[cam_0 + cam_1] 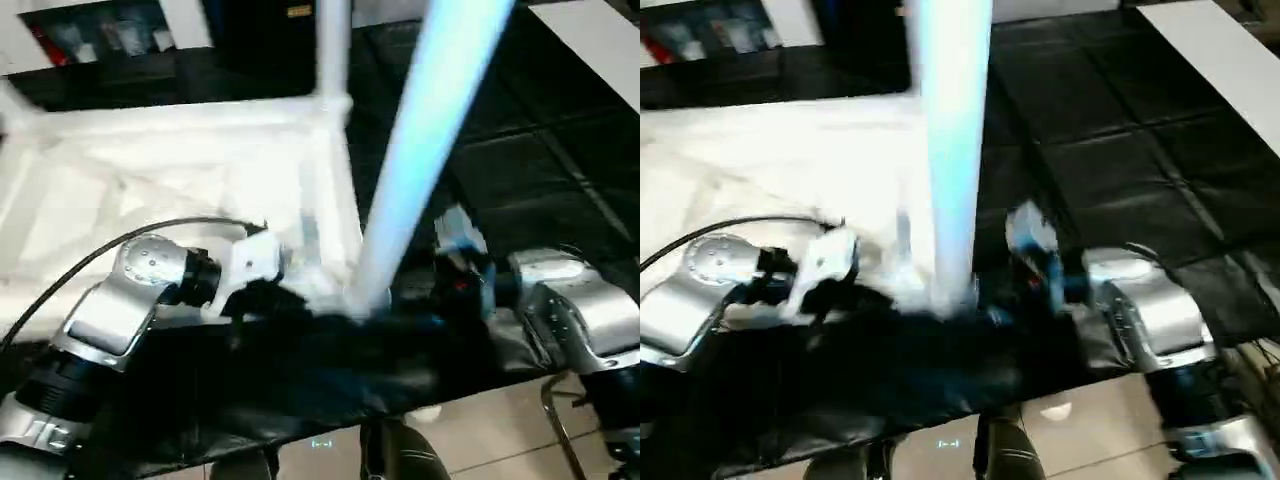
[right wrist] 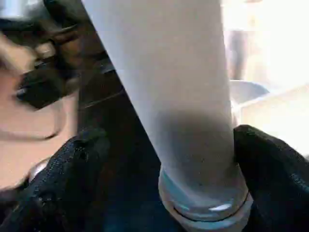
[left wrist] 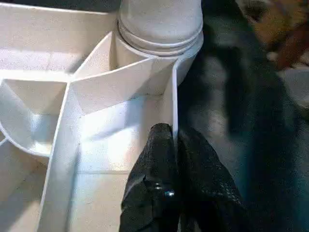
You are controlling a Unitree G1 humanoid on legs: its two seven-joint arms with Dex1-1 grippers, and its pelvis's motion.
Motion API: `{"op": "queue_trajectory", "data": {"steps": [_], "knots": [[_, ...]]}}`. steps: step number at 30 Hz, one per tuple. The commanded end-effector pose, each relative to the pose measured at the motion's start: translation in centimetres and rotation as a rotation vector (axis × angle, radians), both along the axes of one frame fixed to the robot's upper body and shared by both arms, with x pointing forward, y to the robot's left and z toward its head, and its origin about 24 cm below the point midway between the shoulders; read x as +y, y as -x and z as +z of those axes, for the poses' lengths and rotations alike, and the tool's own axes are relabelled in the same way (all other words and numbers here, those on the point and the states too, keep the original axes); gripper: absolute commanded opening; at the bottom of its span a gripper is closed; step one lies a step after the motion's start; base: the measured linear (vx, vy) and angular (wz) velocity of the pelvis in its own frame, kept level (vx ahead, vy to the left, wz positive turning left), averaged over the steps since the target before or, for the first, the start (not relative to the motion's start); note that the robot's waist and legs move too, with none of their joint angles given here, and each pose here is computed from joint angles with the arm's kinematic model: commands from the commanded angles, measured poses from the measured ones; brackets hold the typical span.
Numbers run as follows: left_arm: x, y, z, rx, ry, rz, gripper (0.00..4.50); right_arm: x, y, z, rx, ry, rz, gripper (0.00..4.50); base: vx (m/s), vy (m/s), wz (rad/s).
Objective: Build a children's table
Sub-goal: Rotate leg to tighten
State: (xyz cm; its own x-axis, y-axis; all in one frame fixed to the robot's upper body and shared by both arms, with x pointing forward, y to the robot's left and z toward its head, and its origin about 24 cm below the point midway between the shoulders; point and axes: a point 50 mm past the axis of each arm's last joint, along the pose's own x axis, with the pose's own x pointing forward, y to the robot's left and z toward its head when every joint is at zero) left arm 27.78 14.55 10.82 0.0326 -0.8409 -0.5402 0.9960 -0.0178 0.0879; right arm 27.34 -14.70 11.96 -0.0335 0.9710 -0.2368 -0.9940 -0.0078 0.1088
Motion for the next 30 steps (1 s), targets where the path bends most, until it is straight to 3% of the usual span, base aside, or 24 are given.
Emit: {"op": "queue_trajectory", "data": {"steps": [1, 9, 20, 26, 30], "knots": [[-0.8, 1.0, -1.1, 0.073, -0.03, -0.128, 0.0, 0.5, 0.5, -0.2, 0.025, -0.01, 0.097, 4.06, 0.0, 0.0, 0.0], [-1.1, 0.9, -1.0, 0.074, -0.061, -0.198, 0.0, 0.8, 0.9, -0.5, 0.09, 0.002, 0.195, 3.19, 0.0, 0.0, 0.0], [-0.8, 0.5, -1.1, 0.065, -0.063, -0.181, 0.0, 0.9, 1.1, -0.4, 0.124, -0.01, 0.226, 2.48, 0.0, 0.0, 0.0], [-0.9, 0.1, -1.1, 0.067, -0.013, -0.054, 0.0, 1.9, 1.3, -0.5, 0.146, -0.055, 0.123, 2.39, 0.0, 0.0, 0.0], [-1.7, -0.6, -0.7, 0.056, 0.073, 0.1, 0.0, 3.2, 0.4, -1.0, 0.083, -0.048, -0.074, 2.36, 0.0, 0.0, 0.0]]}}
